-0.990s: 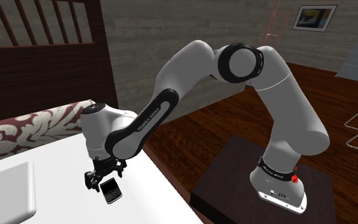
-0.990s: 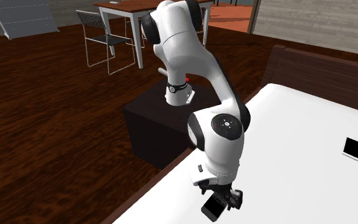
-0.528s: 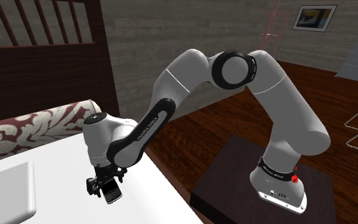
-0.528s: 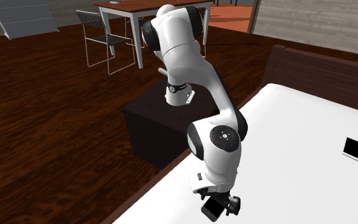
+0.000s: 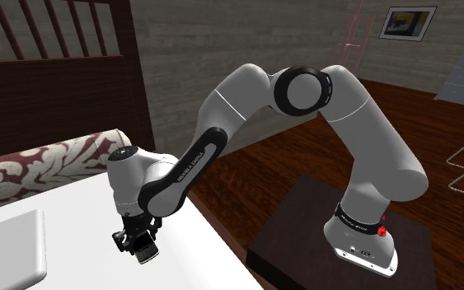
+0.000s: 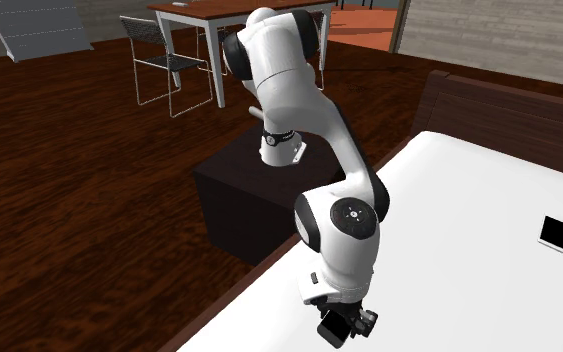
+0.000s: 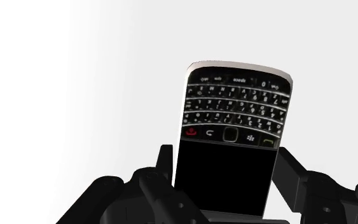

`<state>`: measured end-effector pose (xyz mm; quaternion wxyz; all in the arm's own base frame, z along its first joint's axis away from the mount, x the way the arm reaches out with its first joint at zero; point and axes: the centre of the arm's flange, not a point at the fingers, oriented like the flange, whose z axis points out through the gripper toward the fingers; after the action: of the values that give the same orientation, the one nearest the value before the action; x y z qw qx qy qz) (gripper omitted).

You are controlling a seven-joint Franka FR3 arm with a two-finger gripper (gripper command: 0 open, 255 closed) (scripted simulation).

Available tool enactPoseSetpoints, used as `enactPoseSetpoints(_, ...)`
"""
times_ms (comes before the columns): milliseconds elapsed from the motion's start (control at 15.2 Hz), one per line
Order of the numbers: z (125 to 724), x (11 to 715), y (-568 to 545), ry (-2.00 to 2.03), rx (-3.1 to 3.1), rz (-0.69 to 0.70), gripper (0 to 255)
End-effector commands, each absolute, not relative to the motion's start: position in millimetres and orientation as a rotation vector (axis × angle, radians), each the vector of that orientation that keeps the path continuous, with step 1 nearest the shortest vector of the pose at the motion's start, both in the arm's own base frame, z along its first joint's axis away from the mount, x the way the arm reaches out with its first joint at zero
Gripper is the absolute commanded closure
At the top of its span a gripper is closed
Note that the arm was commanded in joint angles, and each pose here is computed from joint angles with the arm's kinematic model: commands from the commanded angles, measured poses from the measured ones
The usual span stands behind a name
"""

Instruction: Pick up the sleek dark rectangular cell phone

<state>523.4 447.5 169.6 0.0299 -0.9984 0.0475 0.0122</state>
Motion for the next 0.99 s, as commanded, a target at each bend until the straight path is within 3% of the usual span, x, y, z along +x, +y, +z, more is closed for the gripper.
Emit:
enactPoseSetpoints(0,169,524,446,0.148,-3.079,0.037,255)
enactPoseSetpoints(924,237,523,447,0.148,-3.079,0.037,255)
